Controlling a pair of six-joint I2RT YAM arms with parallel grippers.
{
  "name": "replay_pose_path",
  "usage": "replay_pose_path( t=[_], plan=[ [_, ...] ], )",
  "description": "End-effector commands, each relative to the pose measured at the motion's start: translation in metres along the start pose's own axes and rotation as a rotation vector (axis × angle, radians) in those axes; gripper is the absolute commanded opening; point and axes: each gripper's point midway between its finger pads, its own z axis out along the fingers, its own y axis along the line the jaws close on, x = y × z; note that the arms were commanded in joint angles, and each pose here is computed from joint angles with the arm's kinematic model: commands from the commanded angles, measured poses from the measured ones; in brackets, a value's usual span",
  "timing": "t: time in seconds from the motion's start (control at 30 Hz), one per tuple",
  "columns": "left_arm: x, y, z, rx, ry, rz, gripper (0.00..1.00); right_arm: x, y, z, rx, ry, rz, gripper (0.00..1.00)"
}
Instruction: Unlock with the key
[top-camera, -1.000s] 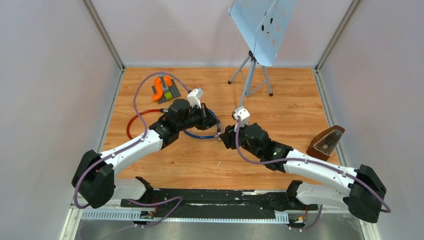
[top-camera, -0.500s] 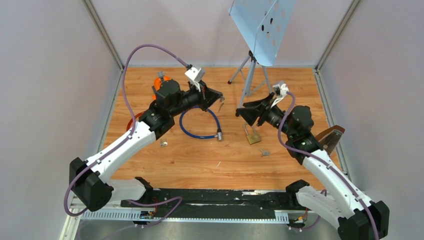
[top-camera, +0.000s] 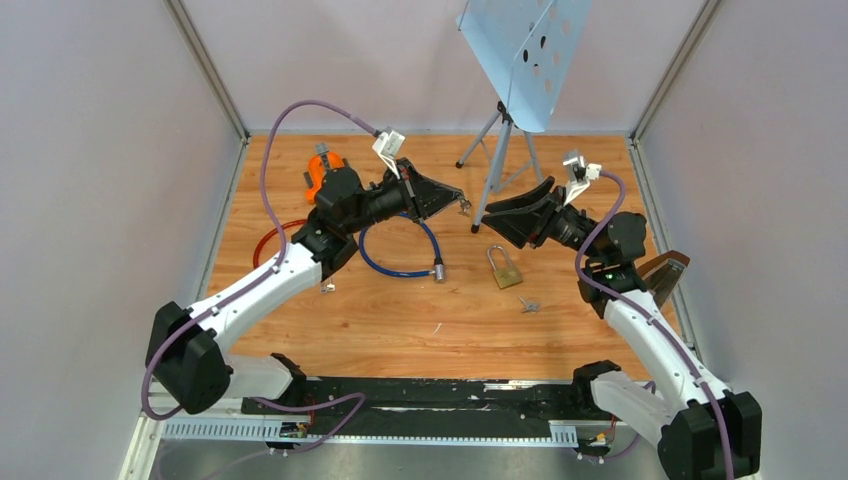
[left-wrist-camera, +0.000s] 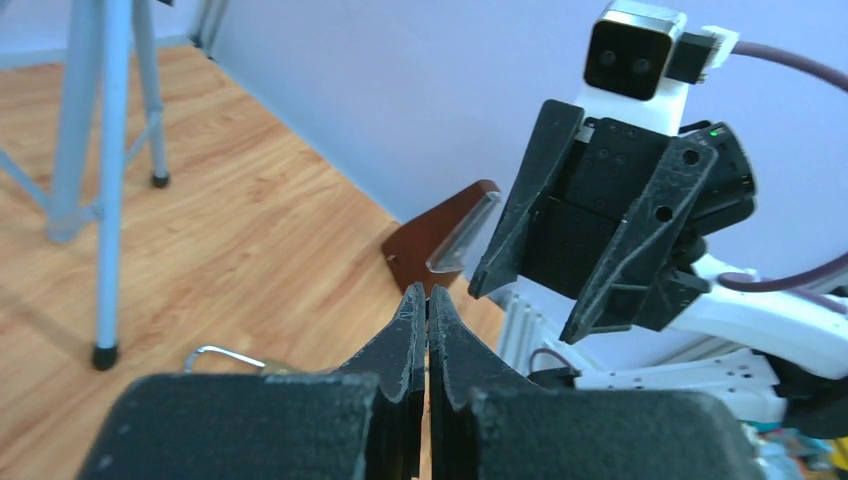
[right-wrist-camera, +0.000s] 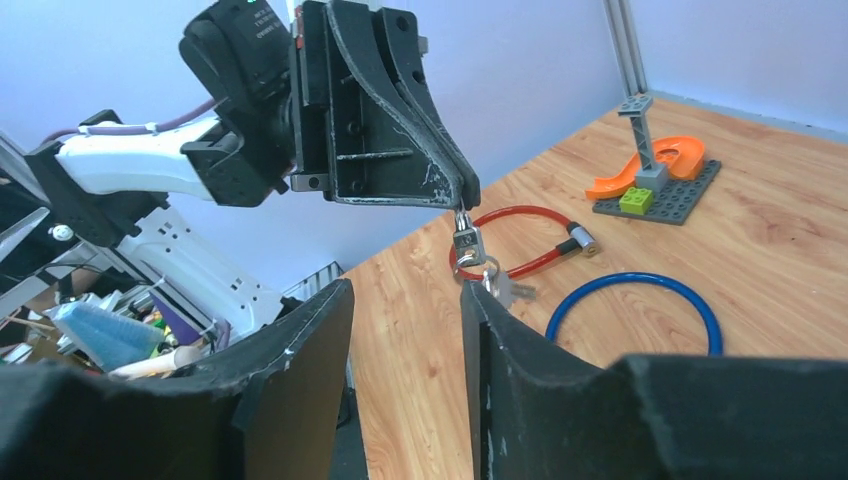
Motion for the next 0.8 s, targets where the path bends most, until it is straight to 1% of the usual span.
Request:
replay_pose_path(
  t=[0.0, 0.27, 0.4, 0.77],
  plan=[
    [-0.004, -0.022, 0.001, 0.114, -0.028, -0.141, 0.00, -0.007, 0.018, -0.004, -0.084, -0.025, -0.002, 0.42],
    [0.004, -0.028, -0.001, 0.164, -0.016, -0.229, 0.00, -0.008, 0.009, -0.005, -0.080, -0.054, 0.064, 0.34],
    [0.003, -0.031, -0.001, 0.179, -0.021, -0.242, 0.00, -0.006, 0.006, -0.005, -0.069, -0.065, 0.083, 0.31],
    [0.006, -0.040, 0.006, 0.231, -0.014, -0.279, 0.00, -0.005, 0.008, -0.003, -0.106, -0.060, 0.113, 0.25]
  ],
)
